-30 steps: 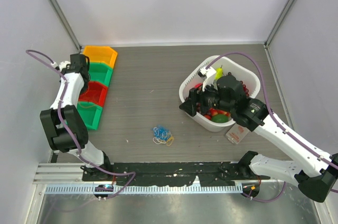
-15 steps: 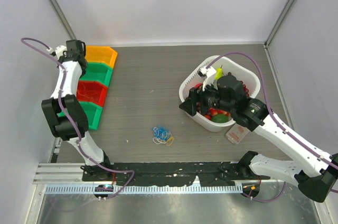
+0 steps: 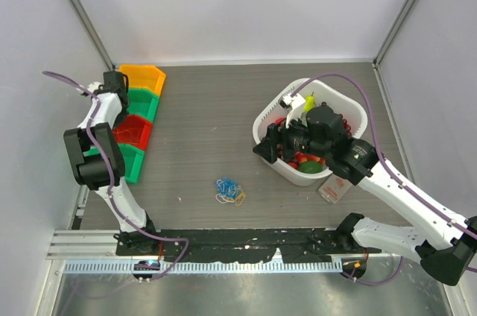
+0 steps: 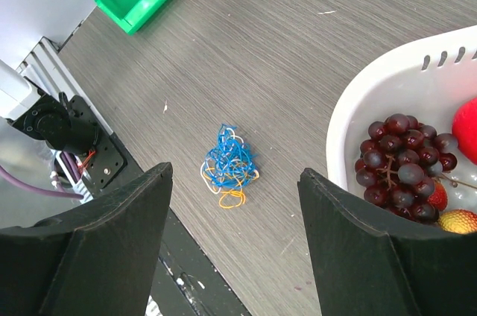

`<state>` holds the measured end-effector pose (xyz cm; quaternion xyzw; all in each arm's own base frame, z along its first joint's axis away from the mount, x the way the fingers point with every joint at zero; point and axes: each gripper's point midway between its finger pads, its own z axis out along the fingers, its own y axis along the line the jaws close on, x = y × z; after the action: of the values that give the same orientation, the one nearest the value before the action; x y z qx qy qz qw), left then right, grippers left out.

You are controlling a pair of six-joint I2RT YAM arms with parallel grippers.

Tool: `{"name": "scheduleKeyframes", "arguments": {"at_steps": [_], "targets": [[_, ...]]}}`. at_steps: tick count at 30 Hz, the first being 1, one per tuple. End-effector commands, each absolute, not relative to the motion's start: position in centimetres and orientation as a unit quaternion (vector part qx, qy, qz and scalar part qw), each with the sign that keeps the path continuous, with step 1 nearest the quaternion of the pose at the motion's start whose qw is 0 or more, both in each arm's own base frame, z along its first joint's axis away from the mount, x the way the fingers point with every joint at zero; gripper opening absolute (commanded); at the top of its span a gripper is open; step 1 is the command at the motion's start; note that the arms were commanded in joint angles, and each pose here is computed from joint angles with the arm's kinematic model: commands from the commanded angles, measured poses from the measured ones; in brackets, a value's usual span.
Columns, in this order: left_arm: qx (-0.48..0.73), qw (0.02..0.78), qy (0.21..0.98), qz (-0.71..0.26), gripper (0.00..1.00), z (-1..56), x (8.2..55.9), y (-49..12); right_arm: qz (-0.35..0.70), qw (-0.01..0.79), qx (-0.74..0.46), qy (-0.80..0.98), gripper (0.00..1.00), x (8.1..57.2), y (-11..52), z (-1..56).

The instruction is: Untangle the cables

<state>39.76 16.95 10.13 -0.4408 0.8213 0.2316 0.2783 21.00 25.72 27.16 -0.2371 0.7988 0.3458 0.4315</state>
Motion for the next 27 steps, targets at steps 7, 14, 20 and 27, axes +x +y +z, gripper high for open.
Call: {"name": "scheduleKeyframes", "arguments": {"at_steps": [7,14,20,27], "targets": [[-0.470,0.319,0.789,0.237,0.08,12.0,39.1,17.7,0.362,0.447,-0.231,0.785,0.73,21.3,26.1,28.2],[-0.466,0.347,0.784,0.218,0.59,15.5,37.5,17.0,0.368,0.444,-0.230,0.784,0.73,20.9,26.1,28.3],[-0.438,0.341,0.814,0.170,0.87,16.8,36.8,14.9,0.370,0.443,-0.231,0.784,0.73,20.9,26.2,28.2],[-0.486,0.290,0.815,0.122,1.00,16.5,31.6,11.7,0.373,0.444,-0.233,0.781,0.73,20.7,26.2,28.2]]}}
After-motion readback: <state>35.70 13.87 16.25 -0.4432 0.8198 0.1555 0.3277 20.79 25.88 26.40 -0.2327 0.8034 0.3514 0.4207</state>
